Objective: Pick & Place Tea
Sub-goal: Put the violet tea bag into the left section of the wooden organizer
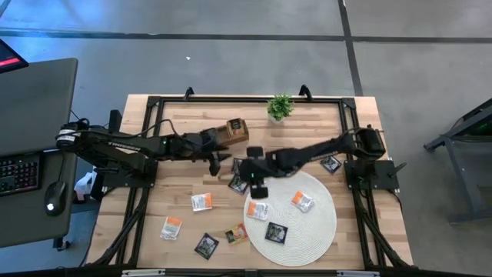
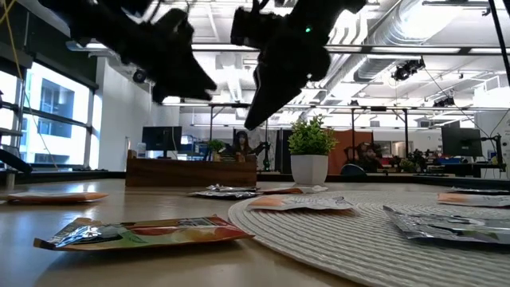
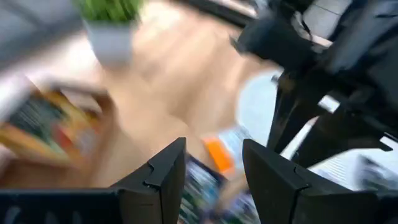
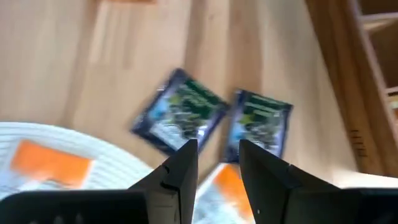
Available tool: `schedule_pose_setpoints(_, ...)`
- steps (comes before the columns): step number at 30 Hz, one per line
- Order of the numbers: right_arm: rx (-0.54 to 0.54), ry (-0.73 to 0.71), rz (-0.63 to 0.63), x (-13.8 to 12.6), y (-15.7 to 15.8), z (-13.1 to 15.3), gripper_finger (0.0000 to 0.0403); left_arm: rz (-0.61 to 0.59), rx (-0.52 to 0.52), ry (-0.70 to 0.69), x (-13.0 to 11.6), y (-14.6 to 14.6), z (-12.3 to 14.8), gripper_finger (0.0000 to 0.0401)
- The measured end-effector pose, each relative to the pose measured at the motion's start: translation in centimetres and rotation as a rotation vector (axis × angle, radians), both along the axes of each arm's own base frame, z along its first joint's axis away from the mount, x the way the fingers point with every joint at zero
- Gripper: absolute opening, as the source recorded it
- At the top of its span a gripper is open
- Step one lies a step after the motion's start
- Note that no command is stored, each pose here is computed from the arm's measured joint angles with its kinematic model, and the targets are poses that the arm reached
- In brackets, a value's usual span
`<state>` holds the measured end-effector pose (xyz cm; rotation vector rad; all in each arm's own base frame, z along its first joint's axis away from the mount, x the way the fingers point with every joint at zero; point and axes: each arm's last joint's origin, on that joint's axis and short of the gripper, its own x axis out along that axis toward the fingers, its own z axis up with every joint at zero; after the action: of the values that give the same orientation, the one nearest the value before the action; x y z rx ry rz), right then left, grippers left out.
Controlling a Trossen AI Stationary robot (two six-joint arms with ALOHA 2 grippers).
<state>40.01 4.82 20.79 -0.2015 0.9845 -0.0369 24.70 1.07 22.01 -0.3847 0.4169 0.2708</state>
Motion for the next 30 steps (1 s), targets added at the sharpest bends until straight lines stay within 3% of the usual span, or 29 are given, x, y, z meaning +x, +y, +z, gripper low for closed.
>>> schedule_pose_setpoints(2, -0.037, -0.016, -0.029, -0.3, 1.0, -0.4, 0.0112, -0.018, -0.119, 0.069, 0.3, -0.4, -1.3, 0.0156)
schedule_pose_setpoints(6, -0.090, -0.130, -0.146, -0.5, 1.1, -2.2, 0.0096, 0.003, -0.200, 0.150, 1.3, -1.3, -3.6, 0.0156)
schedule_pose_setpoints(16, -0.022, -0.214, -0.264, -2.2, -3.8, -7.0, 0.0006, 0.200, -0.257, 0.214, 3.0, -1.5, -7.9, 0.0156)
schedule_pose_setpoints(22, 0.059, -0.201, -0.244, -3.1, -5.5, -8.3, 0.0004, 0.259, -0.307, 0.194, 3.7, -1.5, -9.3, 0.0156)
schedule_pose_setpoints(30, 0.054, -0.213, -0.236, -3.2, -5.6, -9.0, 0.0002, 0.308, -0.353, 0.188, 4.1, -1.5, -10.5, 0.0156)
